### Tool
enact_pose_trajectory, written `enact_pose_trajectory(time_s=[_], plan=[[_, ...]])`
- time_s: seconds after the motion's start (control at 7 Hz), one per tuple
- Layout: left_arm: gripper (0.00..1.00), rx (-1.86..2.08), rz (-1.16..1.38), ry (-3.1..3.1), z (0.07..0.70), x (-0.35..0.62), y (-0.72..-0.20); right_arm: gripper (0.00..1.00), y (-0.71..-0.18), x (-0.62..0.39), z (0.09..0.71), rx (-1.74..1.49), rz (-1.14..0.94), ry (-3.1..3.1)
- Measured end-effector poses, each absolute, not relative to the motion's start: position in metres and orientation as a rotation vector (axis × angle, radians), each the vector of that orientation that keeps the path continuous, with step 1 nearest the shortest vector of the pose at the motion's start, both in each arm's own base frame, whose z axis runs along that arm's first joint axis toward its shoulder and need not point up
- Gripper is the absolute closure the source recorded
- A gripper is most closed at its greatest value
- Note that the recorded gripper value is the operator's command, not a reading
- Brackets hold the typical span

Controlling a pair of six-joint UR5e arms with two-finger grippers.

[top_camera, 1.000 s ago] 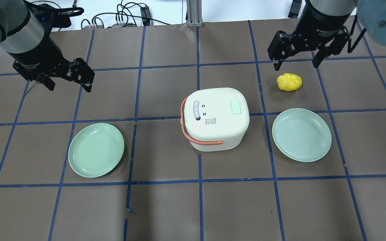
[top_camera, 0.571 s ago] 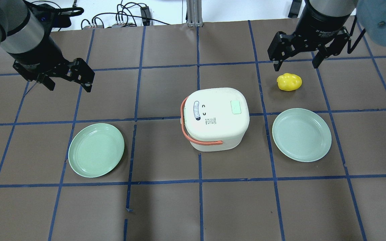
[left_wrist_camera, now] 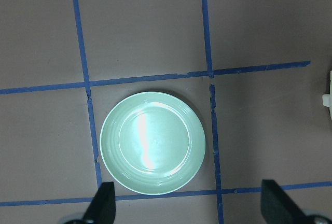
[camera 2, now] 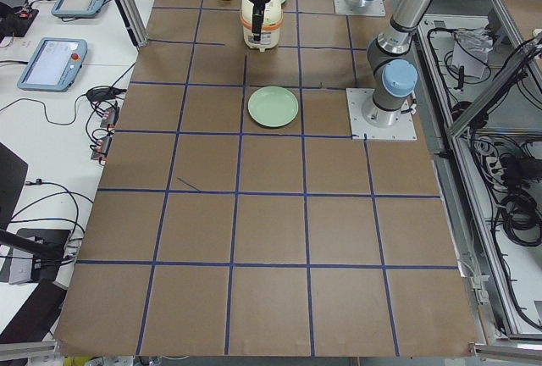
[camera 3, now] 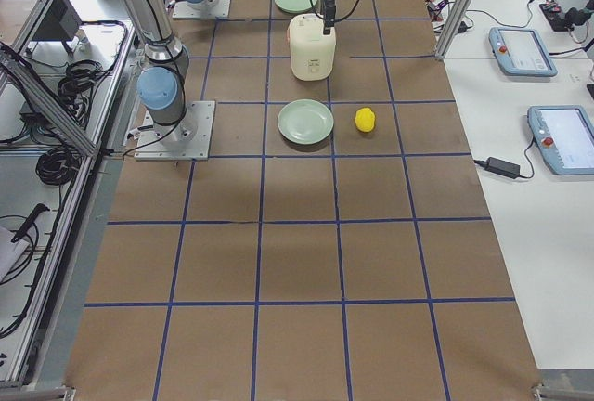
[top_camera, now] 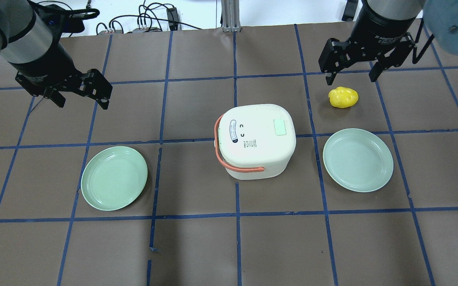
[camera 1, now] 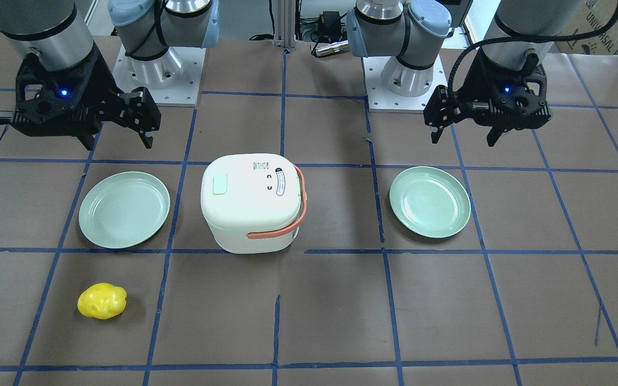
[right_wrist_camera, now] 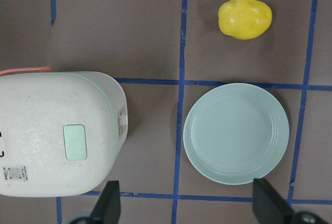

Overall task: Press rice cooker button
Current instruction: 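Move the right gripper over the green button on the rice cooker lid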

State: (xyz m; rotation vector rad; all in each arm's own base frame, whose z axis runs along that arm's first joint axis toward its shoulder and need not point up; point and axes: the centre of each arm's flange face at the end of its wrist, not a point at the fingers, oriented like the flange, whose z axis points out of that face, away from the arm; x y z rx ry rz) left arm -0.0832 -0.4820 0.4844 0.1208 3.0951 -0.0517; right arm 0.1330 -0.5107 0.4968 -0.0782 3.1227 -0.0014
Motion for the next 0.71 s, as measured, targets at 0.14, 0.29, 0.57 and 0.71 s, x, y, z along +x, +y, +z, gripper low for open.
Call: enact_pose_trajectory(time_s=[0.14, 0.29, 0.57, 0.71], plan=[[0.0, 0.121, -0.052, 3.095, 0.484, -0.083, -0.482, 0.79, -0.508, 0.135, 0.497, -0.075, 0.01, 3.105], [0.0, 0.121, -0.052, 3.095, 0.484, -0.083, -0.482, 0.81, -0.505, 0.139, 0.499, -0.071, 0.016, 3.083], [0.0, 0.121, -0.052, 3.095, 0.484, -0.083, -0.482, 0.87, -0.496, 0.171, 0.49, -0.068, 0.043, 3.067], [0.0, 0.121, -0.052, 3.095, 0.484, -0.083, -0.482, 0.88, -0.49, 0.193, 0.479, -0.077, 0.065, 3.068]])
